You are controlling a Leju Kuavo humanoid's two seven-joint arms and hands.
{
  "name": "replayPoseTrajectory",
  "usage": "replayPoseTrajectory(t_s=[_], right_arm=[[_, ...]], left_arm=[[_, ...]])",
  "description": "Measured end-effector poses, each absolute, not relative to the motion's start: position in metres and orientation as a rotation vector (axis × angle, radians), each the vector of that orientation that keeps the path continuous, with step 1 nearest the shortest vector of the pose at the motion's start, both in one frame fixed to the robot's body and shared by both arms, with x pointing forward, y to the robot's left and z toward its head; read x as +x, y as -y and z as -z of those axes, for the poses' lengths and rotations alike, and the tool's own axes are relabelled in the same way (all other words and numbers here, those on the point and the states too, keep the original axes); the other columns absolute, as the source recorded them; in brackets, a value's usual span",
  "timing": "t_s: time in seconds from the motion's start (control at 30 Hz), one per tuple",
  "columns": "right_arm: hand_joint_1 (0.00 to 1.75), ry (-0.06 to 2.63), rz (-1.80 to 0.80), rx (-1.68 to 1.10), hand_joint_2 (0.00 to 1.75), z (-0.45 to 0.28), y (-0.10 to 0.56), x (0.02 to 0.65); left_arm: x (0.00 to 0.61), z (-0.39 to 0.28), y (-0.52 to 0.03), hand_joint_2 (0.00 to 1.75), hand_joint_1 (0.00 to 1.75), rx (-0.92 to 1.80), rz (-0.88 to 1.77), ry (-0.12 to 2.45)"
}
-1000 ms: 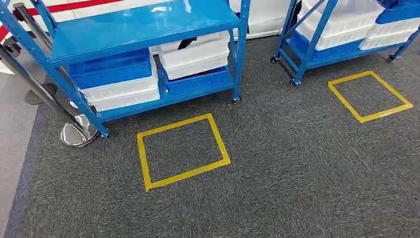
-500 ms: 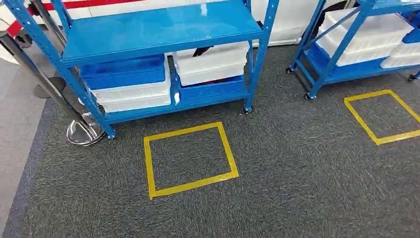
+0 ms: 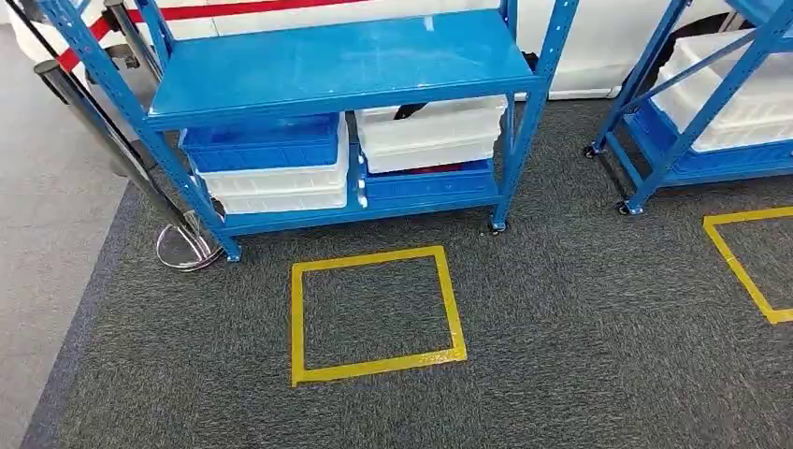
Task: Take the parts from the cabinet and place them on the table.
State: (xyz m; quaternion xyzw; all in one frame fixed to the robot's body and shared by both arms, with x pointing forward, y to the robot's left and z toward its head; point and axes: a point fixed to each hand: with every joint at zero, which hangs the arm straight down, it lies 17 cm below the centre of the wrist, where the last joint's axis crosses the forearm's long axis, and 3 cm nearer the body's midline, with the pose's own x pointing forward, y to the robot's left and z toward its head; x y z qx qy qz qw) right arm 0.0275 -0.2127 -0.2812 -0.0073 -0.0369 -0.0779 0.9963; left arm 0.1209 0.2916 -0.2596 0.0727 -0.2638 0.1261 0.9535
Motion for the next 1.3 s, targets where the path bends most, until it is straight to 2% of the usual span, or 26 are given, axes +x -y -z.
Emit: replayPoseTrajectory(t_s=[1.2,1.23,1.27,1.3], right_arm=[[0.0,0.074,0.166,0.0,0.0,0.281,0.211,0.025],[0.0,0.08,0.166,0.001,1.75,0.281,0.211,0.028],[0.0,0.082,0.166,0.001,1.75,0.281,0.211,0.029],[0.0,0.086,0.166,0.003,0.0,0.28,0.21,0.03]], left_arm=[[0.111,0.262,-0.288,0.0,0.0,0.145,-0.259,0.519],[0.114,0.261,-0.288,0.0,0.0,0.144,-0.26,0.524],[0.114,0.261,-0.288,0.0,0.0,0.144,-0.26,0.524],[0.114,0.261,-0.288,0.0,0.0,0.144,-0.26,0.524]])
